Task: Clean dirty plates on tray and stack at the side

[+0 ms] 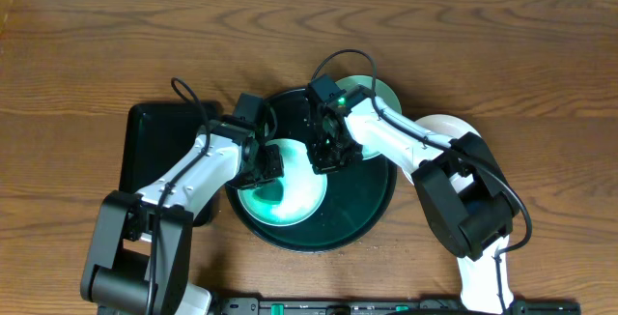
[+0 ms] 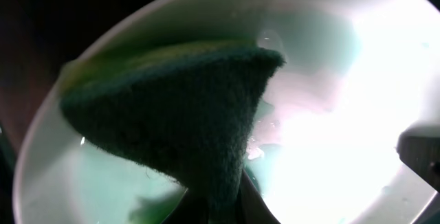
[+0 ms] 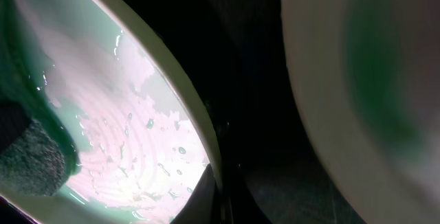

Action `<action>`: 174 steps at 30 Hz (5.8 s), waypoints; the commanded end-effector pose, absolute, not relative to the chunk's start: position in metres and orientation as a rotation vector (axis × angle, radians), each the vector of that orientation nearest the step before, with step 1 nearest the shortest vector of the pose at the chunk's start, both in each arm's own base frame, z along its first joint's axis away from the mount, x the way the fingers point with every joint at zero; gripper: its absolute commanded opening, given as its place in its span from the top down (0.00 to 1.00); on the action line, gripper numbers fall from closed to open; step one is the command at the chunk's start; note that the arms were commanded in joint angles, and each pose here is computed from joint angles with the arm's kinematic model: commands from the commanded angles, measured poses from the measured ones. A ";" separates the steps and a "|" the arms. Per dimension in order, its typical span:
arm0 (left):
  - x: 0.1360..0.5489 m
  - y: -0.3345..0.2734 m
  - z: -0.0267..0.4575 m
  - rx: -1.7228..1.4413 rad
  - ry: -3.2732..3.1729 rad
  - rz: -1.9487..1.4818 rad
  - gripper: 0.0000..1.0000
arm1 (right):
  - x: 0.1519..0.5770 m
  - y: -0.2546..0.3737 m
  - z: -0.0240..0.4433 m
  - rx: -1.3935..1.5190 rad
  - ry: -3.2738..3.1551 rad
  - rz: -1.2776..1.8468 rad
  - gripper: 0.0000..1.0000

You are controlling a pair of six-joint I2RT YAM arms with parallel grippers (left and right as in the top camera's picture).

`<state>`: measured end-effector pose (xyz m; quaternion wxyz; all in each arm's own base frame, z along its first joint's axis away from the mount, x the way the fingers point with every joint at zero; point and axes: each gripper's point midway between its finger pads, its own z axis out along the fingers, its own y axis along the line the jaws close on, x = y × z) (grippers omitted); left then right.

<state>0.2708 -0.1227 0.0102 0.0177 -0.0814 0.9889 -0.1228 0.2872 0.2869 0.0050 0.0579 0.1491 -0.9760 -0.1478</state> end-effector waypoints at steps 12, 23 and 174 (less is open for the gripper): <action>0.254 -0.127 -0.007 -0.284 3.147 -0.381 0.93 | 0.288 0.283 -0.006 0.300 -2.853 -0.692 0.99; 0.251 -0.132 -0.005 -0.339 3.157 -0.433 0.93 | 0.289 0.285 -0.008 0.298 -2.850 -0.729 0.99; 0.311 0.071 0.143 -0.744 2.790 0.089 0.93 | 0.320 0.256 0.188 0.912 -3.737 0.318 0.99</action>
